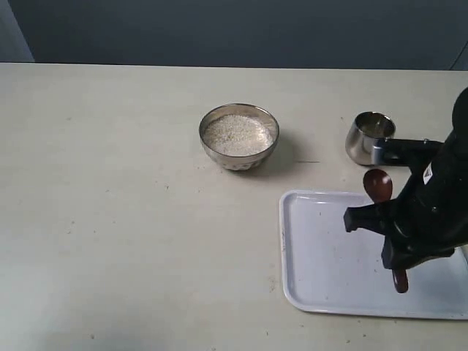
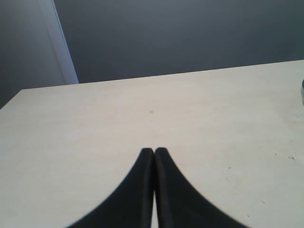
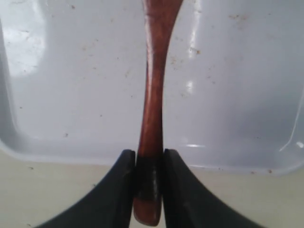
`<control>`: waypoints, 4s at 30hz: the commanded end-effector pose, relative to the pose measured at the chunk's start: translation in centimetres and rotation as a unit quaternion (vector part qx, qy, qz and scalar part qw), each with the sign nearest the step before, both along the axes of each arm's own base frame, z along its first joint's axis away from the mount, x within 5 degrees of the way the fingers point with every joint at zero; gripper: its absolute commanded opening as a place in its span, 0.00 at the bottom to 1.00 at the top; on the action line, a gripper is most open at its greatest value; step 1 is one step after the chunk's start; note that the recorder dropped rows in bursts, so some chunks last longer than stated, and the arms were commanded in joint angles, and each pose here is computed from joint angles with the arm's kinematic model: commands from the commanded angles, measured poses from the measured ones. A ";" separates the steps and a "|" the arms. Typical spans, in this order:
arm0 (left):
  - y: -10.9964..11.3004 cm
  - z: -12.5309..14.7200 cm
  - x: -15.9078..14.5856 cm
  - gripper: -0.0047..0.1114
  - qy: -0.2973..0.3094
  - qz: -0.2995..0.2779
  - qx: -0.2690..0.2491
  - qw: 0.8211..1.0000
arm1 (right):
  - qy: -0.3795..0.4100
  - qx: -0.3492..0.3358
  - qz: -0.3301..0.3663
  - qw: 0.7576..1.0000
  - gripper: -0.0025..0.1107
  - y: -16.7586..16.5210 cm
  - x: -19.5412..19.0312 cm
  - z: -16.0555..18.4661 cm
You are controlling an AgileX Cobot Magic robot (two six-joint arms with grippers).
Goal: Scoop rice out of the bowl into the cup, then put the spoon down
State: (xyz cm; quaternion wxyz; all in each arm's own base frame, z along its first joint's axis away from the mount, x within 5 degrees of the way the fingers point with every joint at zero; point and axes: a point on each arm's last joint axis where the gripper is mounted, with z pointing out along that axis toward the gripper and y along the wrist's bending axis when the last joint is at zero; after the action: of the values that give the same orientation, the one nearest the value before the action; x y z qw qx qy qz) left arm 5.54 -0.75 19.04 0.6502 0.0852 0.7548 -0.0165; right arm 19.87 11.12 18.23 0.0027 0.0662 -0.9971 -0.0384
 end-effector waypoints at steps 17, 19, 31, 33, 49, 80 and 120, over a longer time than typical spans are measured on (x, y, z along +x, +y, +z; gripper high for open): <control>0.0 0.2 0.0 0.04 -0.004 -0.004 -0.005 1.000 | 0.064 -0.031 -0.011 0.997 0.01 0.6 1.1 -5.3; 0.0 0.2 0.0 0.04 -0.004 -0.004 -0.005 1.000 | 0.067 -0.033 -0.011 0.997 0.01 0.6 1.1 -5.5; 0.0 0.2 0.0 0.04 -0.004 -0.004 -0.005 1.000 | 0.080 -0.033 -0.019 0.996 0.11 0.7 1.2 -6.3; 0.0 0.2 0.0 0.04 -0.004 -0.004 -0.005 1.000 | 0.080 -0.033 -0.019 0.996 0.18 0.7 1.2 -6.3; 0.0 0.2 0.0 0.04 -0.004 -0.004 -0.005 1.000 | 0.057 -0.030 -0.010 0.998 0.38 0.6 1.2 -5.2; 0.0 0.2 0.0 0.04 -0.005 -0.004 -0.002 1.000 | -0.513 0.237 -0.091 0.820 0.02 -12.1 -20.3 11.6; 0.0 0.2 0.0 0.04 -0.005 -0.004 -0.002 1.000 | -0.592 0.029 -0.145 0.792 0.02 -11.2 -14.6 -0.3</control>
State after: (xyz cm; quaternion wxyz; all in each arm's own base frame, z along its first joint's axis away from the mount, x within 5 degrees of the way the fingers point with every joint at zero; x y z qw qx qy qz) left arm 5.54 -0.75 19.04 0.6502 0.0852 0.7548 -0.0165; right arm 5.23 0.05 17.89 -0.5884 -0.0698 -0.8051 -0.0279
